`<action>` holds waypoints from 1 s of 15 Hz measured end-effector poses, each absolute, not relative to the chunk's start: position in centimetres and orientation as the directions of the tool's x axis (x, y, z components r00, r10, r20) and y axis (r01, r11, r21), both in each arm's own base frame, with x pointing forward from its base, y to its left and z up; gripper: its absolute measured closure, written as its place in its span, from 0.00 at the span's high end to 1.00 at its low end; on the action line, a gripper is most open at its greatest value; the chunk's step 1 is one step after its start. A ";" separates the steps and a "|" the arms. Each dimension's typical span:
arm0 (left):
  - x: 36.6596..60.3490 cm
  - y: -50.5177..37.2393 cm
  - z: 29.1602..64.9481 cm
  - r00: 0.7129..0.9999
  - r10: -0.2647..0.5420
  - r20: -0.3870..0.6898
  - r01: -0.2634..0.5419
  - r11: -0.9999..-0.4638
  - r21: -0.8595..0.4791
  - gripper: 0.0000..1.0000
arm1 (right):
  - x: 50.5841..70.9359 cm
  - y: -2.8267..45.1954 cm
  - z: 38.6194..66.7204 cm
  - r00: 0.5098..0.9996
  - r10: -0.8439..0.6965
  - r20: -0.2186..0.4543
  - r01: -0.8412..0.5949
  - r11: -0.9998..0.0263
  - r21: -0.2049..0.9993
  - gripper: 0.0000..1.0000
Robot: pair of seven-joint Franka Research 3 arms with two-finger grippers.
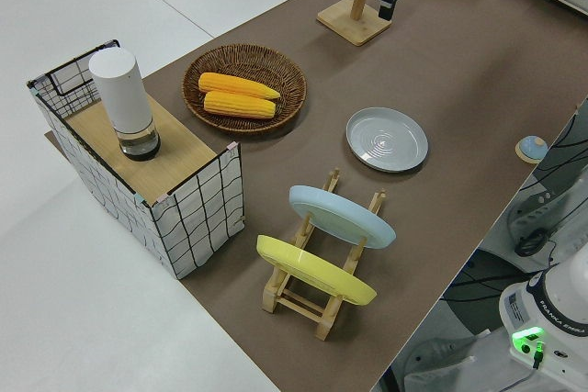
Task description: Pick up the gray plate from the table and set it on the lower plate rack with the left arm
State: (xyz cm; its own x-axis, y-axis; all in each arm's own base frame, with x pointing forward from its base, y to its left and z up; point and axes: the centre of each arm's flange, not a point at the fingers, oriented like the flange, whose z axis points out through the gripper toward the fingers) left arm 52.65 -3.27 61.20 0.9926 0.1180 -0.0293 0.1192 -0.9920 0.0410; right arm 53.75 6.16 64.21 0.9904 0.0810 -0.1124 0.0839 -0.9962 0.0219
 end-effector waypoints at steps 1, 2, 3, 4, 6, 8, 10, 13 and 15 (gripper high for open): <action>52.6 -3.8 61.0 0.994 0.107 -0.034 0.109 -0.993 0.039 1.00 | 53.7 6.2 64.2 0.990 0.081 -0.112 0.084 -0.996 0.022 0.99; 52.6 -3.8 60.9 0.994 0.105 -0.036 0.106 -0.994 0.039 1.00 | 53.7 6.2 64.2 0.990 0.081 -0.112 0.084 -0.996 0.022 0.99; 52.6 -3.9 60.8 0.994 0.102 -0.039 0.103 -0.994 0.039 1.00 | 53.7 6.2 64.2 0.990 0.081 -0.112 0.084 -0.996 0.022 0.99; 52.6 -4.0 60.6 0.994 0.100 -0.042 0.102 -0.994 0.038 1.00 | 53.7 6.2 64.2 0.990 0.081 -0.112 0.084 -0.996 0.022 0.99; 52.6 -4.1 60.4 0.994 0.098 -0.047 0.100 -0.994 0.037 1.00 | 53.7 6.2 64.2 0.990 0.081 -0.112 0.084 -0.996 0.022 0.99; 52.7 -4.1 60.2 0.994 0.099 -0.049 0.100 -0.994 0.037 1.00 | 53.7 6.2 64.2 0.990 0.081 -0.112 0.084 -0.996 0.022 0.99; 52.7 -4.1 60.2 0.994 0.098 -0.050 0.100 -0.994 0.037 1.00 | 53.7 6.2 64.2 0.990 0.081 -0.112 0.084 -0.996 0.022 0.99; 52.7 -4.1 60.1 0.994 0.098 -0.051 0.100 -0.994 0.036 1.00 | 53.7 6.2 64.2 0.990 0.081 -0.112 0.084 -0.996 0.022 0.99; 52.7 -4.1 60.1 0.994 0.098 -0.052 0.100 -0.994 0.036 1.00 | 53.7 6.2 64.2 0.990 0.081 -0.112 0.084 -0.996 0.022 0.99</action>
State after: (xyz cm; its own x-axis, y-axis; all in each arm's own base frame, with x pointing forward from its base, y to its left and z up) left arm 52.71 -4.06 60.10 0.9938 0.0984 -0.0519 0.1003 -0.9943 0.0363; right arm 53.75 6.16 64.21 0.9904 0.0810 -0.1124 0.0839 -0.9962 0.0219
